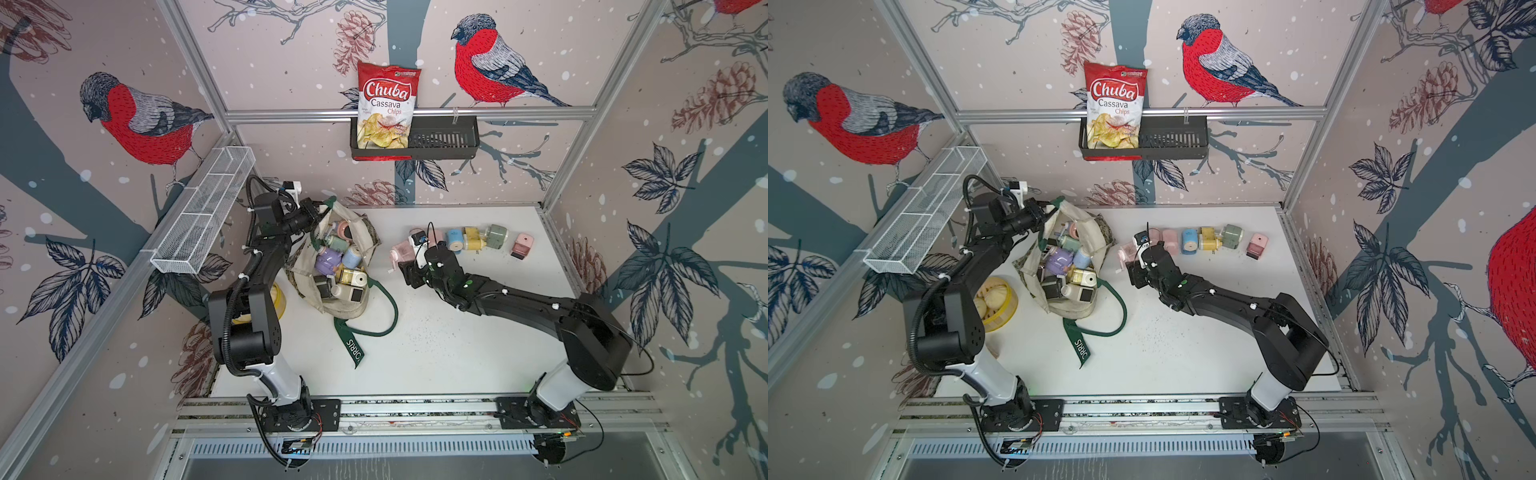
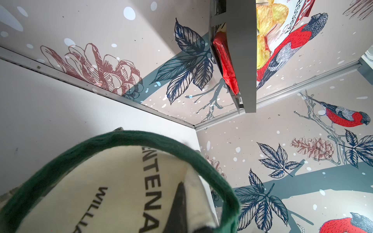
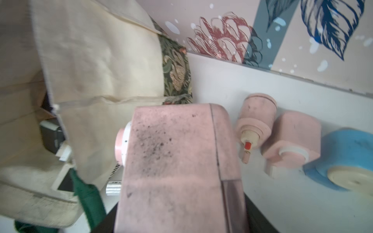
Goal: Take out the pencil sharpeners from the tote bags
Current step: Place the pencil sharpener at the center of the board.
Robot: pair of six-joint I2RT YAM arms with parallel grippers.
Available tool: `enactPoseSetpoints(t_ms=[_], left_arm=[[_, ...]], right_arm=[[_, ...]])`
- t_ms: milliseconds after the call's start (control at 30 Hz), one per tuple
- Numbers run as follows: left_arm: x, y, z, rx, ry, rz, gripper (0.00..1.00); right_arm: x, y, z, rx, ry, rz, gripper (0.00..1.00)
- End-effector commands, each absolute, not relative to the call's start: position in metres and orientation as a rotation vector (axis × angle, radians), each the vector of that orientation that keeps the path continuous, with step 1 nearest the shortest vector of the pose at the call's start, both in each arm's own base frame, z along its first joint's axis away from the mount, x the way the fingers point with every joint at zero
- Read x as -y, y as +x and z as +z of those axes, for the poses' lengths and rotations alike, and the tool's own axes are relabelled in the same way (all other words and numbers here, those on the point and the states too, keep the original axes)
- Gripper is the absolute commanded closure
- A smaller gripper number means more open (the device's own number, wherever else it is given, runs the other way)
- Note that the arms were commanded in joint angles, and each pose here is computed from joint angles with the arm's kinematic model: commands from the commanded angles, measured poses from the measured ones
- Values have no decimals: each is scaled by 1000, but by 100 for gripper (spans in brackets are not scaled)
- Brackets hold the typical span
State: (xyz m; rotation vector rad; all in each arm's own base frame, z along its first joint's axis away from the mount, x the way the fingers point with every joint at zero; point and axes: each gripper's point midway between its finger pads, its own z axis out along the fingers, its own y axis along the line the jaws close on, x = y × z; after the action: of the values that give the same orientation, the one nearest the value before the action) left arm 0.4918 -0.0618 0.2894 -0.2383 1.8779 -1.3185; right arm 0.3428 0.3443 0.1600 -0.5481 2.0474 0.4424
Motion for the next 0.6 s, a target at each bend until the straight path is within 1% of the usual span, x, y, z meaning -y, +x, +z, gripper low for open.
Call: enactPoseSetpoints(t_ms=[0, 233, 567], left_arm=[[60, 493, 316, -1778, -137, -1300, 100], [60, 493, 318, -1776, -131, -1297, 100], [60, 492, 319, -1776, -130, -1297, 100]], right_arm=[[-338, 349, 144, -2123, -409, 429, 48], [-333, 361, 97, -2238, -270, 341, 49], [-318, 376, 63, -2264, -129, 215, 47]])
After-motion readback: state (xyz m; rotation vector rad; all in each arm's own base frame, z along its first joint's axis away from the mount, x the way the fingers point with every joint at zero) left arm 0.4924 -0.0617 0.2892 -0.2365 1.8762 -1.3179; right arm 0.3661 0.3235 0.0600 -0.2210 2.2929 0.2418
